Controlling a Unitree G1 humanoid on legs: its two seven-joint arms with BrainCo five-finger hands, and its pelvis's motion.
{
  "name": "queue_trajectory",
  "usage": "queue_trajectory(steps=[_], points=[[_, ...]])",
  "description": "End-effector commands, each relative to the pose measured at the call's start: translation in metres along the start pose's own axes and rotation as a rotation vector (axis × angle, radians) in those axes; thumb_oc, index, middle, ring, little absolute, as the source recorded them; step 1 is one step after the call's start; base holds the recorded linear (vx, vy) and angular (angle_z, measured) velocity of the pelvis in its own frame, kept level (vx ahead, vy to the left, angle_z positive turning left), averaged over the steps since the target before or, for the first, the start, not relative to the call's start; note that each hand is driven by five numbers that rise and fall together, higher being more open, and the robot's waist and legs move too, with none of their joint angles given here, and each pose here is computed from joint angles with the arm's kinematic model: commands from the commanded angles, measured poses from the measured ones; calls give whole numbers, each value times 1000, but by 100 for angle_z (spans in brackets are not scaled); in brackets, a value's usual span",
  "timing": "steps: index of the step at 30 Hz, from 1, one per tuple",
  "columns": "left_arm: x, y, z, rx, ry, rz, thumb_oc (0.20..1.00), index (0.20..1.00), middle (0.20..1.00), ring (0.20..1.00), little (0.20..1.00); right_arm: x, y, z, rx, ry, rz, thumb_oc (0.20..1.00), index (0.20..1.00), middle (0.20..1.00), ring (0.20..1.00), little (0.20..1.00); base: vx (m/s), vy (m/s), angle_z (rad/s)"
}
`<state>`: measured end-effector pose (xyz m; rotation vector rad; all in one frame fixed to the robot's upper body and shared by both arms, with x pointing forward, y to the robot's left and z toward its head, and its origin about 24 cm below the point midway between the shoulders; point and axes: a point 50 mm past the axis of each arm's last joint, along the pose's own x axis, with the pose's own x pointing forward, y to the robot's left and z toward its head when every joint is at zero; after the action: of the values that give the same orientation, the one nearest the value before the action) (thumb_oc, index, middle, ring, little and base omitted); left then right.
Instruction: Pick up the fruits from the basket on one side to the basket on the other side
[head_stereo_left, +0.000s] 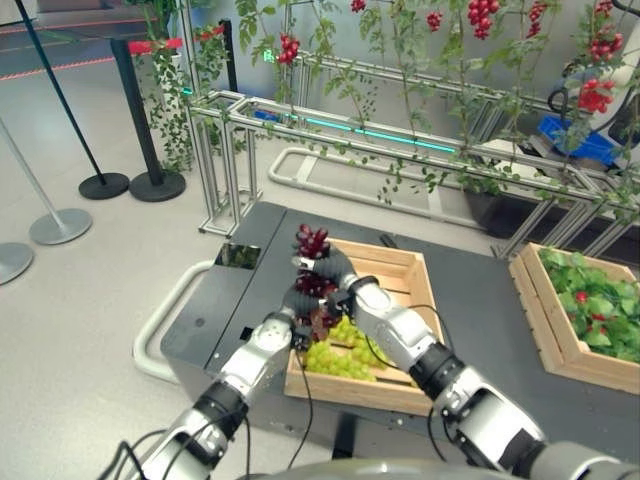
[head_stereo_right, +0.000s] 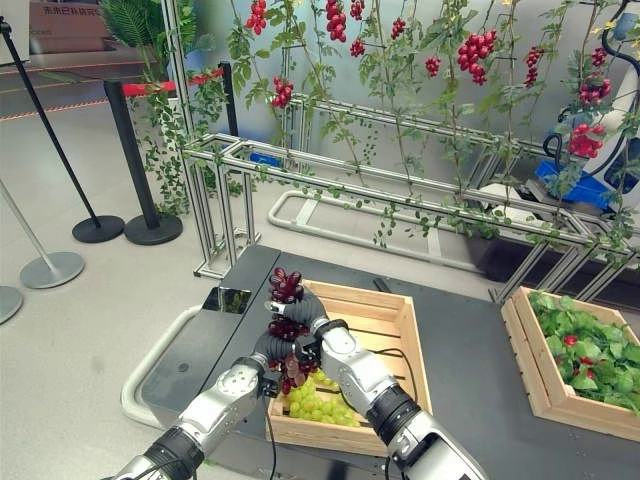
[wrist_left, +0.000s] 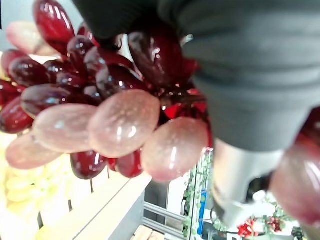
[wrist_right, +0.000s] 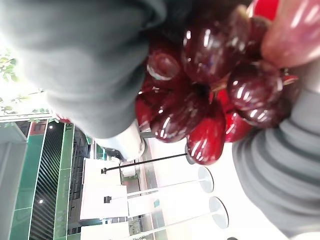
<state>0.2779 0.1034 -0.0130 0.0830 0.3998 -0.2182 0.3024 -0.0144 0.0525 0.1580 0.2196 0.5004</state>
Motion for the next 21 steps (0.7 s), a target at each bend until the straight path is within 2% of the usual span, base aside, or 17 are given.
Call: queue_trajectory(steps=[1, 6, 7, 8, 21], points=[[13, -6, 55, -103, -208, 23, 1000, 1000, 1000, 1000, 1000, -1, 38, 29, 132, -164, 135, 200, 200, 200, 200, 200, 13, 9, -5], [10, 1, 65, -117, -261, 62, 1000, 1000, 1000, 1000, 1000, -6, 35, 30, 148, -185, 136, 200, 200, 200, 200, 200, 7, 11, -8], [10, 2, 66, -114, -268, 65, 903, 903, 903, 903, 903, -7, 34, 30, 147, -189, 134, 200, 200, 200, 200, 200, 2, 5, -11], [10, 2, 68, -115, -272, 66, 200, 200, 200, 200, 200, -7, 34, 31, 144, -194, 138, 200, 200, 200, 200, 200, -2, 4, -10], [7, 6, 66, -151, -289, 91, 200, 200, 200, 200, 200, -18, 30, 27, 235, -213, 155, 200, 200, 200, 200, 200, -2, 5, -1]])
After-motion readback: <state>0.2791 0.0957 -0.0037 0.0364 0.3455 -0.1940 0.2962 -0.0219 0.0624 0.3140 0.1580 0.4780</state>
